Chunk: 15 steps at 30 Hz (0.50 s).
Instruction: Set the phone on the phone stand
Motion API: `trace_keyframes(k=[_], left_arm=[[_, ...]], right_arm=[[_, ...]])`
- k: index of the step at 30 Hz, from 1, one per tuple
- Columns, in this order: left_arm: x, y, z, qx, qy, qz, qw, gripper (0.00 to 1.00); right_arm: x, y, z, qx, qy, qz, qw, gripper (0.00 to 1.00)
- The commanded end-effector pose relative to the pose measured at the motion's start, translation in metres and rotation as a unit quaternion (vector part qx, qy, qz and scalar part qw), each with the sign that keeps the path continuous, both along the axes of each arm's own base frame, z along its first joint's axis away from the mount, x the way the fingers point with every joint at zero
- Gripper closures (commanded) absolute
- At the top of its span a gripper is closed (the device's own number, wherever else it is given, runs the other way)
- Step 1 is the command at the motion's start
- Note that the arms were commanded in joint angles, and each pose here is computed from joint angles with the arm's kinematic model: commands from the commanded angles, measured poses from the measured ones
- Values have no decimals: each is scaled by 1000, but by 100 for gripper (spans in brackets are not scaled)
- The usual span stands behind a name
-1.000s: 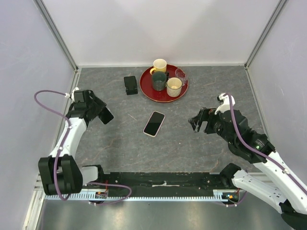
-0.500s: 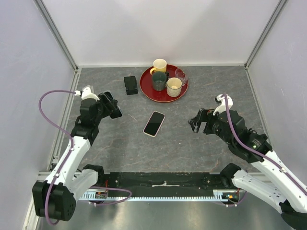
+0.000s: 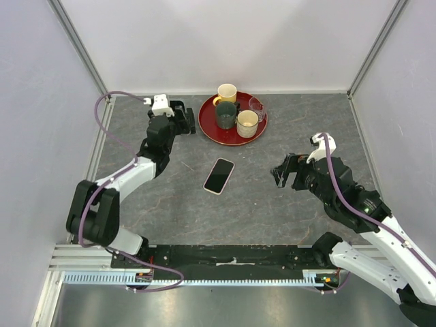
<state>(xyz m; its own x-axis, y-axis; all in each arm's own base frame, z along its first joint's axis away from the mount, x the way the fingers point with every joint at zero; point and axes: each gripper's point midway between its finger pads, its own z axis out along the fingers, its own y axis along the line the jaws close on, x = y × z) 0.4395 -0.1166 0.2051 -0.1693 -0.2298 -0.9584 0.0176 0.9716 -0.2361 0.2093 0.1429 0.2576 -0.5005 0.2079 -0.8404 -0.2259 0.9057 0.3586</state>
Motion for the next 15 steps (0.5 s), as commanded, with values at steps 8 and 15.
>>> trace_keyframes(k=[8,15], left_arm=[[71,-19,74,52,-167,7,985,98],[98,-19,62,43,-155,45,986,98]], right_arm=[[18,-2,23,-27,-17,-21,999,2],[22,3,6,-35,-4,-17,999,2]])
